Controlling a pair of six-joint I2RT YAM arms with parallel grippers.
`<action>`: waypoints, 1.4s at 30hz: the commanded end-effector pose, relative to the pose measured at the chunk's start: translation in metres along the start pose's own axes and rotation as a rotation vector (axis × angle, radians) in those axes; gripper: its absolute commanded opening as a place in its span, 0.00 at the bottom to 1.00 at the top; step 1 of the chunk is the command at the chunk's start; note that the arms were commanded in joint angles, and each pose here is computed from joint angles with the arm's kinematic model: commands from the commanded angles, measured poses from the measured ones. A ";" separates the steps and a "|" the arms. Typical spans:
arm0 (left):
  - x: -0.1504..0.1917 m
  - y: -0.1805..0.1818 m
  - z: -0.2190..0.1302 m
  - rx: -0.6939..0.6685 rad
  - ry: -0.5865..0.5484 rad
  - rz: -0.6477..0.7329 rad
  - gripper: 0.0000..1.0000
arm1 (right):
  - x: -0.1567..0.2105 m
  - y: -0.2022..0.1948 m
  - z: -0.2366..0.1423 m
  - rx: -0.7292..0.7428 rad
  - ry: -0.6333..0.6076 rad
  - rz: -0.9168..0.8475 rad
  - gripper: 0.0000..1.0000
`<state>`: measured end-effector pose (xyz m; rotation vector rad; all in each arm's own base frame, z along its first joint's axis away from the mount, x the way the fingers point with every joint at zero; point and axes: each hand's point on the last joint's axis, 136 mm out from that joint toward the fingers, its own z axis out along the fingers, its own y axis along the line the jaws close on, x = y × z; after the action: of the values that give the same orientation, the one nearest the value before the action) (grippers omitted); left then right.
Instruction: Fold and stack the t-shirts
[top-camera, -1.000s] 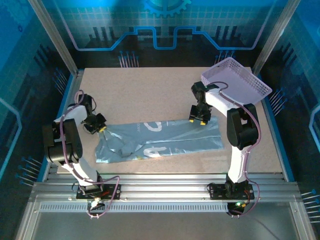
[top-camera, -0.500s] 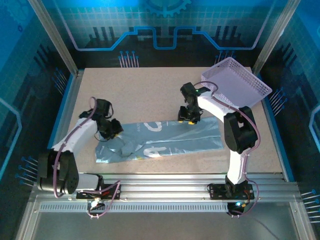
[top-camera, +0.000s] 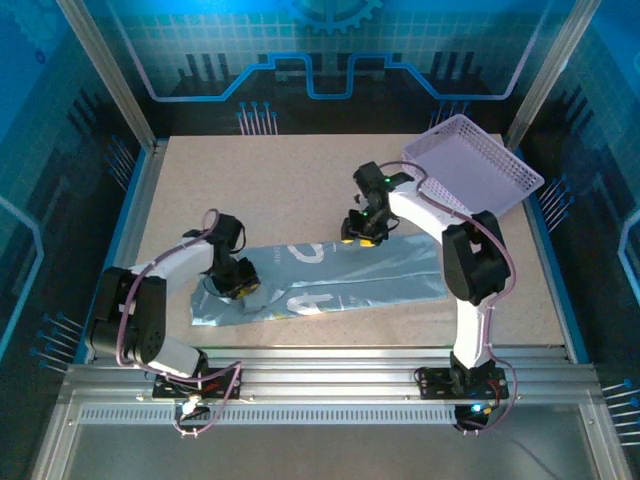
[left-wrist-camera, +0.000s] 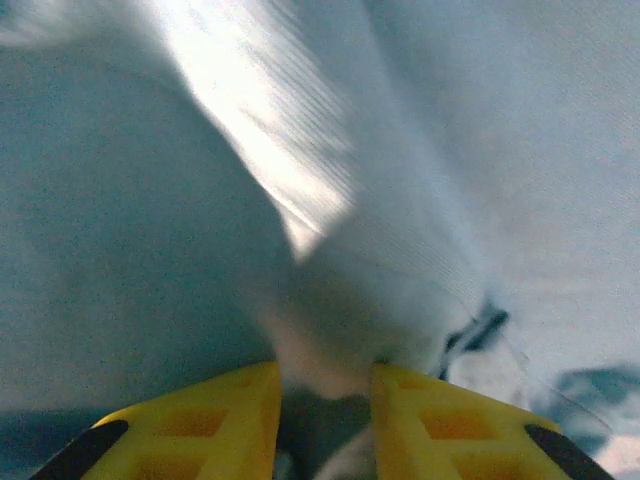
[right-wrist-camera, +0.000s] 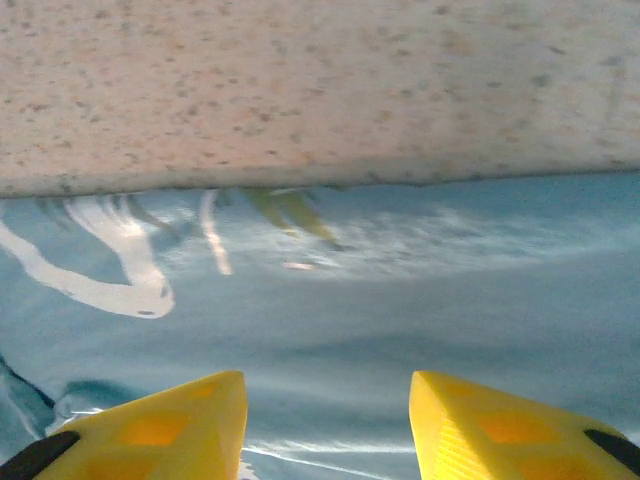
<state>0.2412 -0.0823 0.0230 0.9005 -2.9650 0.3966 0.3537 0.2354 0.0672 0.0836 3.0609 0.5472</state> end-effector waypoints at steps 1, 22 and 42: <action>-0.023 0.000 -0.006 -0.060 -0.067 -0.024 0.32 | 0.018 -0.007 0.024 0.039 0.097 0.072 0.47; -0.172 -0.057 0.006 -0.018 -0.084 0.030 0.33 | -0.107 -0.023 0.048 0.026 0.061 0.159 0.50; -0.088 -0.056 -0.010 -0.049 -0.031 0.168 0.35 | -0.088 -0.001 -0.016 -0.061 -0.038 0.138 0.53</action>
<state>0.3593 -0.0795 0.0315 0.7125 -3.0673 0.3780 0.4474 0.2237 0.0850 0.2966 3.0019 0.6124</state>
